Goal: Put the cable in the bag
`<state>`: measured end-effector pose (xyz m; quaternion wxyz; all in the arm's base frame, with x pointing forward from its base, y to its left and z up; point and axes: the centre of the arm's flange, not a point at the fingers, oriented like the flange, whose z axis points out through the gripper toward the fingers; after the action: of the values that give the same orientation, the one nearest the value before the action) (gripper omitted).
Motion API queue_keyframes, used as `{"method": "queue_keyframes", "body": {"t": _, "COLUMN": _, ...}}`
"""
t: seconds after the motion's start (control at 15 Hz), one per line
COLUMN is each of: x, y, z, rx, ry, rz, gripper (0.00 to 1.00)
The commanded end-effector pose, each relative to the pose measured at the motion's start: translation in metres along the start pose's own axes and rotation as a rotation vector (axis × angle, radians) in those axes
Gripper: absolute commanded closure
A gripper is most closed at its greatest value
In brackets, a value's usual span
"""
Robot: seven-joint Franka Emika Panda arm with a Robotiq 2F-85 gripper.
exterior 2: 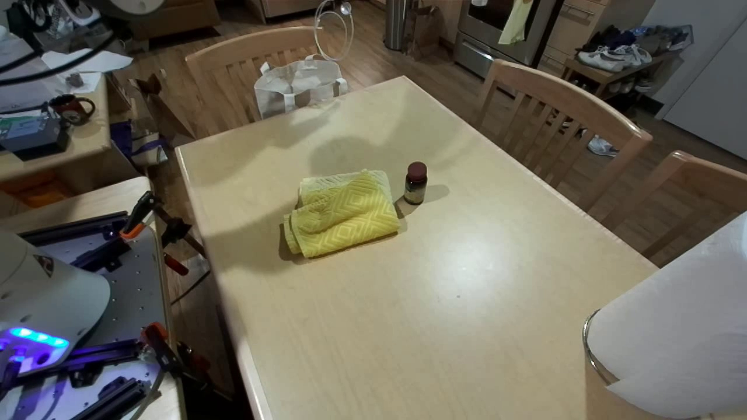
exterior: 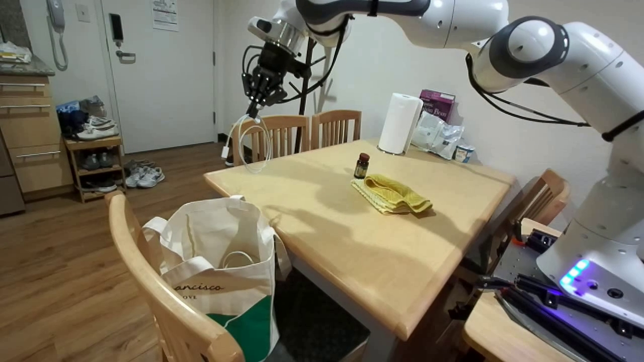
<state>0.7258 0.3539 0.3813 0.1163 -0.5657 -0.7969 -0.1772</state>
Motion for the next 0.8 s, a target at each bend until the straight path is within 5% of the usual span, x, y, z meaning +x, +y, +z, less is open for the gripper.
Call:
{"method": "queue_keyframes", "body": {"t": 0.0, "x": 0.037, "y": 0.004, "z": 0.013, "rx": 0.038, "ry": 0.064, "rz": -0.183, "gripper": 0.97}}
{"method": "queue_keyframes", "body": {"t": 0.73, "x": 0.128, "y": -0.034, "z": 0.081, "rx": 0.096, "ry": -0.053, "rz": -0.725, "gripper": 0.97}}
